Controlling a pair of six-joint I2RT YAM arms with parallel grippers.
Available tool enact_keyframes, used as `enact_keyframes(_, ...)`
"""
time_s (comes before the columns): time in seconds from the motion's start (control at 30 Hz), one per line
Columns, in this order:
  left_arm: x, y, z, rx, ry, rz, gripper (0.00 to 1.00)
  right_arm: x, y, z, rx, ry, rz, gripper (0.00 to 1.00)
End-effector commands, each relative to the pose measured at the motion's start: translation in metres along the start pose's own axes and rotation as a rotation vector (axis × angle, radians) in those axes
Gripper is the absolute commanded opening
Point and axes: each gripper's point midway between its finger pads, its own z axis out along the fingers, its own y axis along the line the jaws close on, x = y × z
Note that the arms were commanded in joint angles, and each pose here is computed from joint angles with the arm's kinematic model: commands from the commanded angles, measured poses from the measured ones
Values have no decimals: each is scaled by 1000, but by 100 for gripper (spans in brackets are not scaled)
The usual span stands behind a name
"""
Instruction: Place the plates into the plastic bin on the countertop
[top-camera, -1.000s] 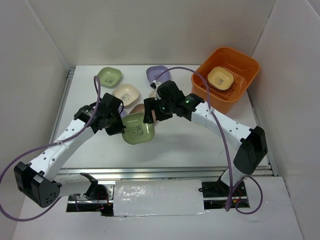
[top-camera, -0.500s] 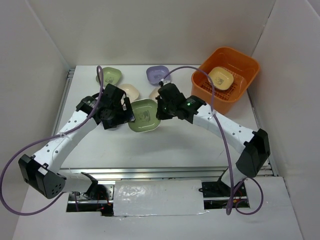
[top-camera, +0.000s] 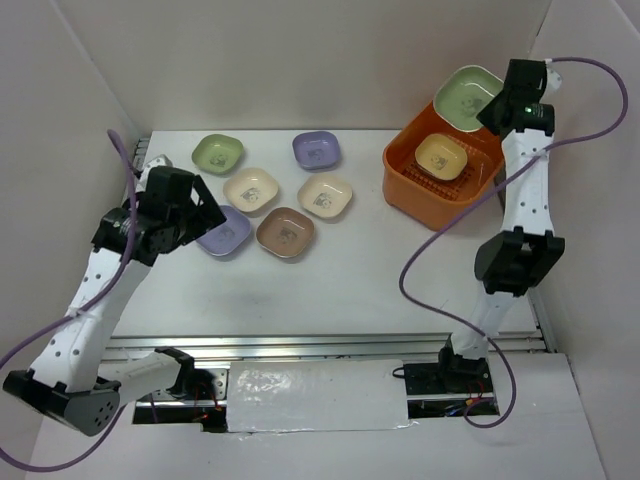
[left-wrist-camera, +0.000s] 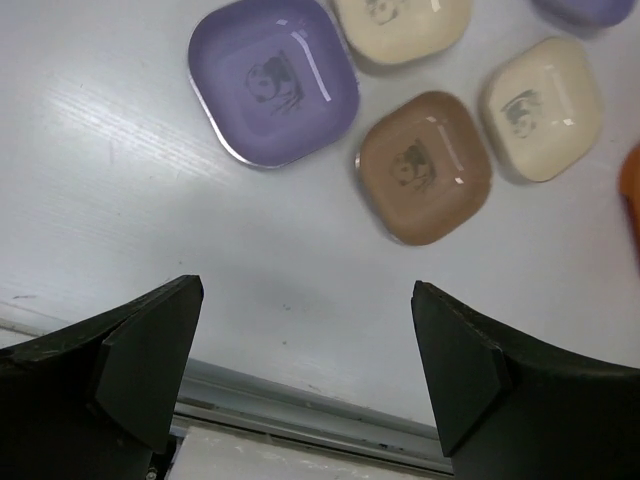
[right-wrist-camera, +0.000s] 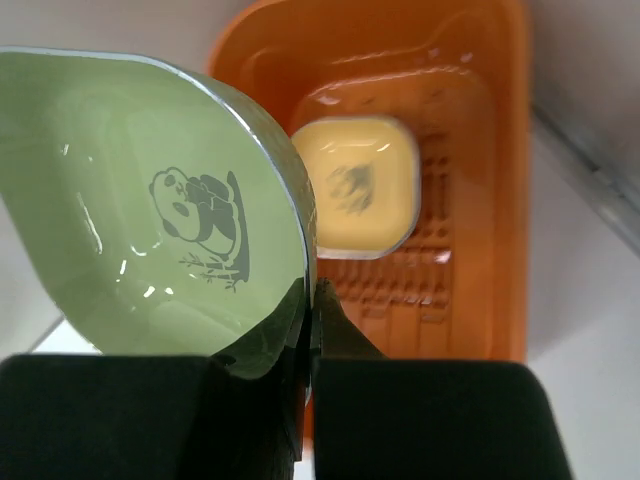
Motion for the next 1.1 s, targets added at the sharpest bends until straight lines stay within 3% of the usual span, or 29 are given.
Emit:
enact_keyframes(0.0,23,13,27,-46,92,77,99,29,-34,59,73,157,11,0)
enact_keyframes(0.23,42,17,41,-6,158,114,99,34,-68,119,131,144,72,2)
enact_keyframes(0.4,50,29,48,-59,179,128,99,59,-75,157,127,211,75,3)
enact_keyframes(0.57,59,34,57,-81,207,123,99,76,-74,177,101,237,89,10)
enact_keyframes(0.6,61,34,60,-87,216,123,99,78,-71,178,87,244,93,16)
enact_keyframes(0.7,63,33,65,-91,221,121,99,76,-66,183,55,231,101,50)
enact_keyframes(0.73,63,33,67,-95,216,123,99,73,-51,180,-11,234,111,71)
enact_keyframes(0.8,64,36,75,-111,210,112,99,66,-34,173,-79,220,108,100)
enact_keyframes(1.07,78,76,116,-244,233,-102,99,-26,61,57,-316,-4,66,100)
